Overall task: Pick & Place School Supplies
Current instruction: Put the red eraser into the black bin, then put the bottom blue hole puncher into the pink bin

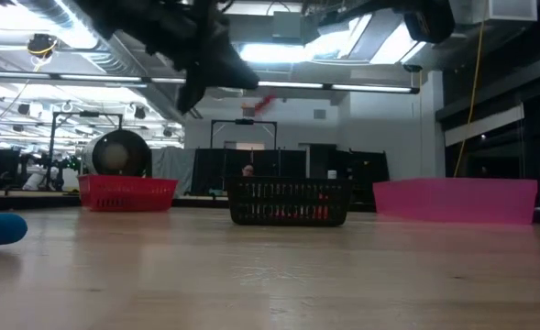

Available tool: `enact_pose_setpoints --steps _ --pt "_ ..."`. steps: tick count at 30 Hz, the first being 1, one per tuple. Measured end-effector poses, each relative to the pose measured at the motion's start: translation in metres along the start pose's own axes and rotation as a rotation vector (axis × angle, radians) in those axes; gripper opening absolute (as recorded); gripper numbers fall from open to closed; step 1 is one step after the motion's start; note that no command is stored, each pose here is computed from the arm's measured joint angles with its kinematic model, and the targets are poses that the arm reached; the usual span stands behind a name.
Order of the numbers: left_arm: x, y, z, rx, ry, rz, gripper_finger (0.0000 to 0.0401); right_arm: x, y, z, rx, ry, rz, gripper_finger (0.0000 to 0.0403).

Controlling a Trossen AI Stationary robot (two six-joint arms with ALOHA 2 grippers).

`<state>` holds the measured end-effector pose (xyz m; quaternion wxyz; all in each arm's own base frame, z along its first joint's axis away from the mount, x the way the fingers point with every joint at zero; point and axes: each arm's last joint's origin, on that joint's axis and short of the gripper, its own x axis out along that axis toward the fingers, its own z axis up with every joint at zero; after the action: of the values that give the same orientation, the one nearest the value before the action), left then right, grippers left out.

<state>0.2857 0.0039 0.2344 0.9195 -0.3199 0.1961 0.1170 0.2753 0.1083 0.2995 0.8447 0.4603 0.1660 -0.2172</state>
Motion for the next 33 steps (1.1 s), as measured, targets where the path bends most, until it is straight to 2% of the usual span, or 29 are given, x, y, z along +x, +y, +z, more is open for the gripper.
enact_pose_setpoints --steps 8,14,17,22,26,29,33 --pt "0.016 0.006 0.011 0.056 0.033 -0.025 0.0033 0.001 -0.001 0.003 0.014 -0.012 -0.006 0.0168" --pt "0.002 0.002 0.017 0.086 0.016 -0.032 0.0072 0.0 -0.001 0.001 0.018 -0.007 -0.01 0.0168" --pt "-0.009 0.002 0.013 0.083 0.081 -0.002 0.0089 0.0 -0.001 0.001 -0.007 -0.006 -0.014 0.0168" --pt "-0.039 -0.004 -0.021 0.027 0.398 0.079 0.0106 0.0 -0.001 0.0 -0.014 -0.002 -0.011 0.0168" --pt "-0.063 -0.029 -0.059 -0.057 0.598 0.108 0.012 0.0 -0.001 -0.001 -0.015 0.019 -0.004 0.0168" --pt "-0.079 -0.047 -0.087 -0.142 0.674 0.153 0.0129 -0.001 0.0 -0.002 -0.014 0.028 0.0 0.0168" --pt "-0.088 -0.061 -0.117 -0.267 0.685 0.258 0.0138 -0.003 0.001 -0.004 -0.01 0.032 0.015 0.0168"
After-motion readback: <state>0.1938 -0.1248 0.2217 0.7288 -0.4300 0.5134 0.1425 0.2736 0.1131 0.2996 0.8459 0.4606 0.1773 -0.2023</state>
